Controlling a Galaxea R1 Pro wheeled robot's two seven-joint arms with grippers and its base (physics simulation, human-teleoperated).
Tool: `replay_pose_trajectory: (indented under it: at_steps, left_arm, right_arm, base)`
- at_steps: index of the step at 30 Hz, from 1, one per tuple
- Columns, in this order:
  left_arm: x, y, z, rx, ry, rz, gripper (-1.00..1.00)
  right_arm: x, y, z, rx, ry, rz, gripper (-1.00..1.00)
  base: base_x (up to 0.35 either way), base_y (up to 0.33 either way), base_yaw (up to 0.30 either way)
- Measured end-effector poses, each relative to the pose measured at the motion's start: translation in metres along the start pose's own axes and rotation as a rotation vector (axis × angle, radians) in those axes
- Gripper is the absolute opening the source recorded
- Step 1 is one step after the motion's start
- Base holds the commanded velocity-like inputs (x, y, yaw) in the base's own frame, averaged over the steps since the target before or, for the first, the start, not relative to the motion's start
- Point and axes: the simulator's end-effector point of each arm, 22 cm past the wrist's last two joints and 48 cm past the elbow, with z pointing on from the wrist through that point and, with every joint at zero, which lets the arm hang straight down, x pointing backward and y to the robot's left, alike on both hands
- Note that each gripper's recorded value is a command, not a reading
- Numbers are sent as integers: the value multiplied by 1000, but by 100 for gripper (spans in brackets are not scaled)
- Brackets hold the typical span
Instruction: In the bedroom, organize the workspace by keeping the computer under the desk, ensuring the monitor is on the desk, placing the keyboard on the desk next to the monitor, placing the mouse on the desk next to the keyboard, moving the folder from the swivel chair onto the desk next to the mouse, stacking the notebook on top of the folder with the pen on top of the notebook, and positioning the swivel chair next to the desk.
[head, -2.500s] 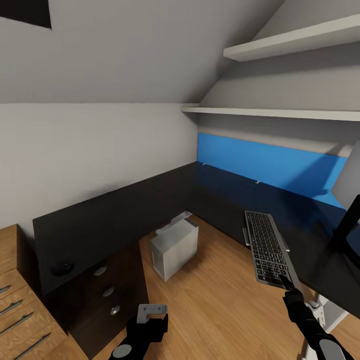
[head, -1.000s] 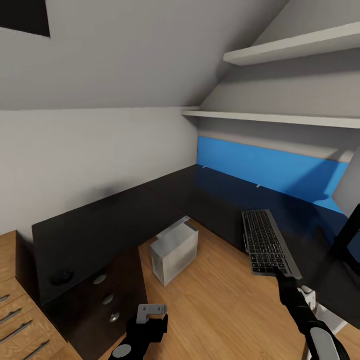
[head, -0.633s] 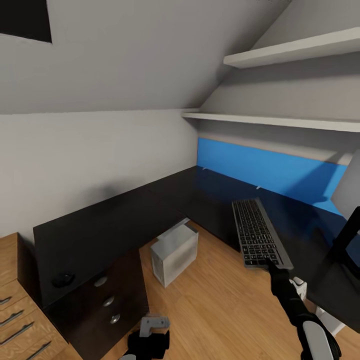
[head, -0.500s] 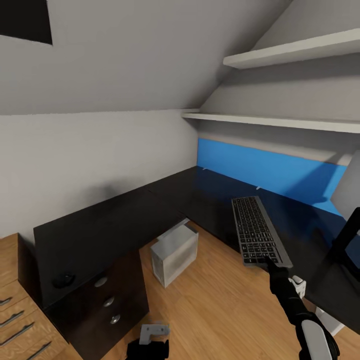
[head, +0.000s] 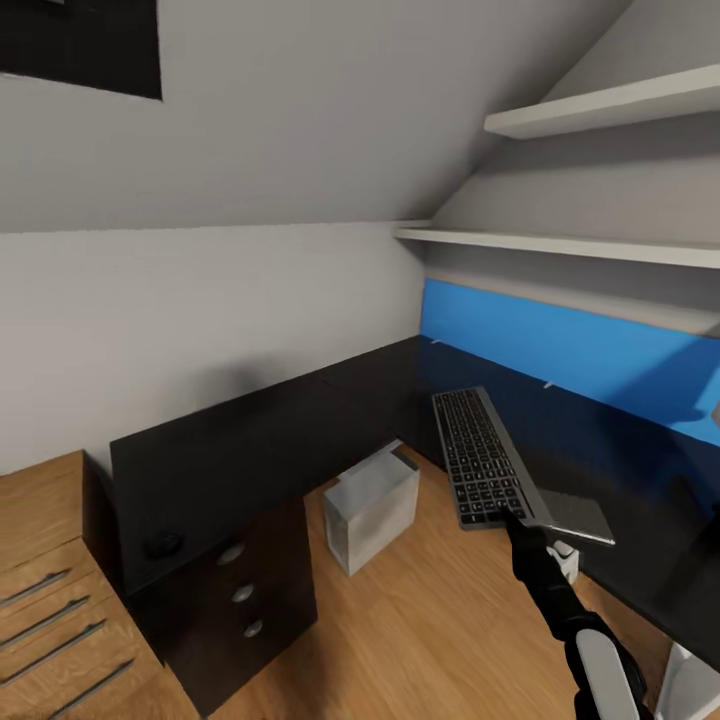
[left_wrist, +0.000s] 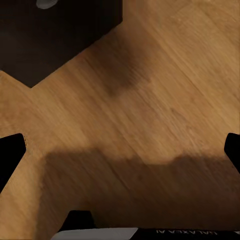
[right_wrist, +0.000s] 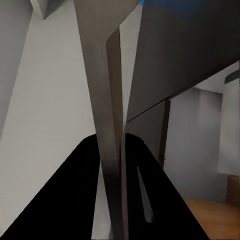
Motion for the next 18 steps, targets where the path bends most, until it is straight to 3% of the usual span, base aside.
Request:
replay_pose_trajectory:
  at_steps: [7, 18]
  left_arm:
    - [3, 3, 0, -6, -7, -1, 100]
    - [7, 4, 0, -8, -1, 2, 100]
  right_arm:
    - [24, 10, 5, -20, 56, -9, -100]
    - [99, 7, 10, -14, 224, -17, -100]
  base:
    - [0, -265, 228]
    - [0, -311, 228]
